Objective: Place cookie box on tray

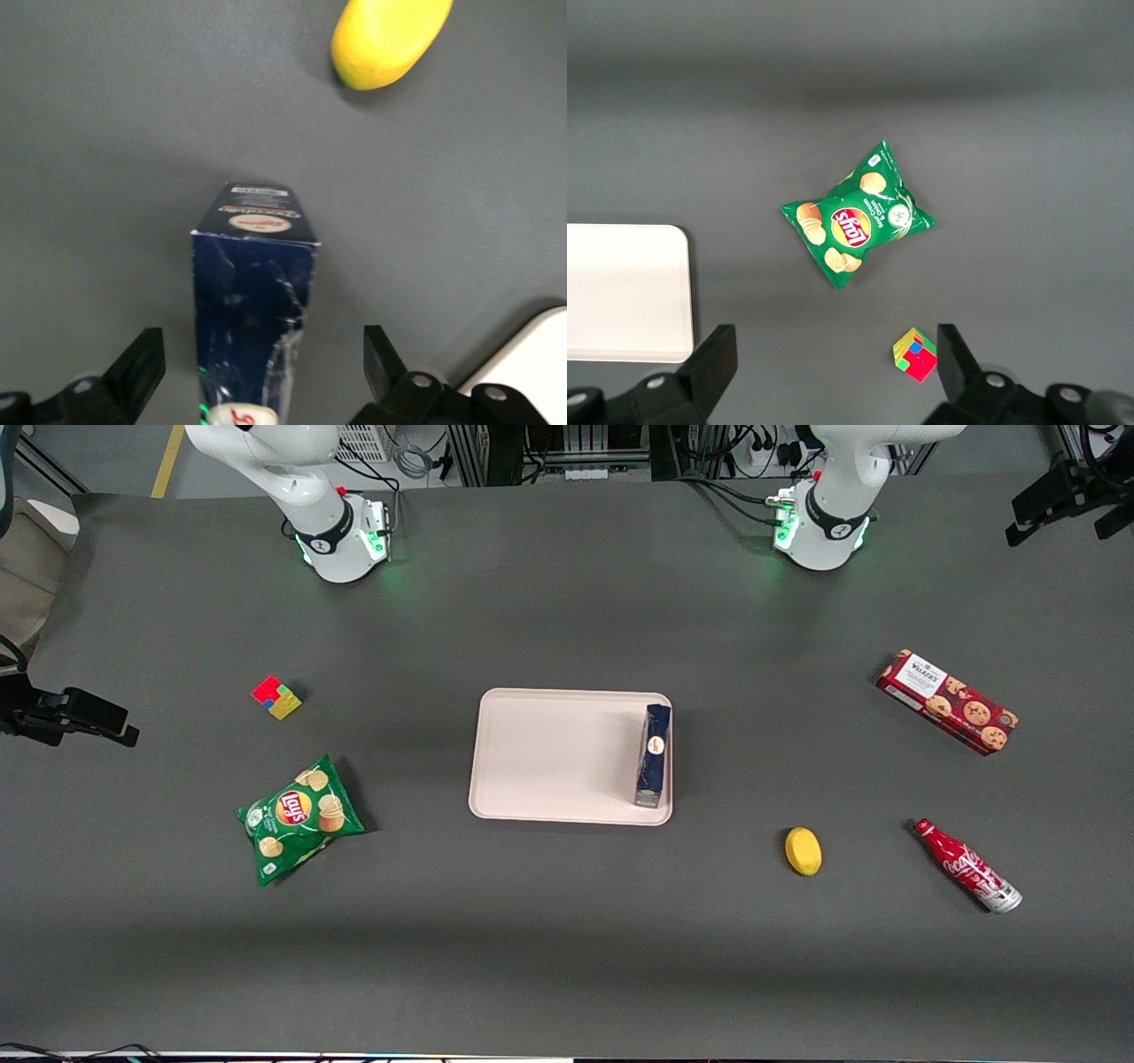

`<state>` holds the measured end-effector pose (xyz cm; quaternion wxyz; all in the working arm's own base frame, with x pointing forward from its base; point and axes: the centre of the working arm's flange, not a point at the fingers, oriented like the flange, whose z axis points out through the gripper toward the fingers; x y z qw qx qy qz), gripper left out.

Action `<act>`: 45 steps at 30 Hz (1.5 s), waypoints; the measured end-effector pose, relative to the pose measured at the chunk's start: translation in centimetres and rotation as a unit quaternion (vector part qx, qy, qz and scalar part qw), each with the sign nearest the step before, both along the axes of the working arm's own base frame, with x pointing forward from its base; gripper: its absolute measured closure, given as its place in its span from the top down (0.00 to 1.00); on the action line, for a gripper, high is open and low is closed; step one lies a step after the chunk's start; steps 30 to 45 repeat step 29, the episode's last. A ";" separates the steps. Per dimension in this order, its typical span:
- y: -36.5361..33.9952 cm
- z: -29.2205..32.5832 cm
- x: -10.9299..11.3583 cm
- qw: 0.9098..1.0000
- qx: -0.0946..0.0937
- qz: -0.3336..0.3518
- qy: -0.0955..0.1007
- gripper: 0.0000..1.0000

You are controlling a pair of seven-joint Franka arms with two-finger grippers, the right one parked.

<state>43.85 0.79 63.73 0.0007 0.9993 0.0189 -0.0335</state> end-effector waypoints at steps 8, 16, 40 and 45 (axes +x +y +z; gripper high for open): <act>-0.1 -0.3 0.0 1.000 0.001 -0.001 -0.006 1.00; -0.1 0.6 0.0 1.000 0.002 -0.001 -0.014 1.00; -0.1 0.7 -0.1 1.000 0.002 -0.001 -0.012 1.00; -0.1 0.7 -0.1 1.000 0.002 -0.001 -0.012 1.00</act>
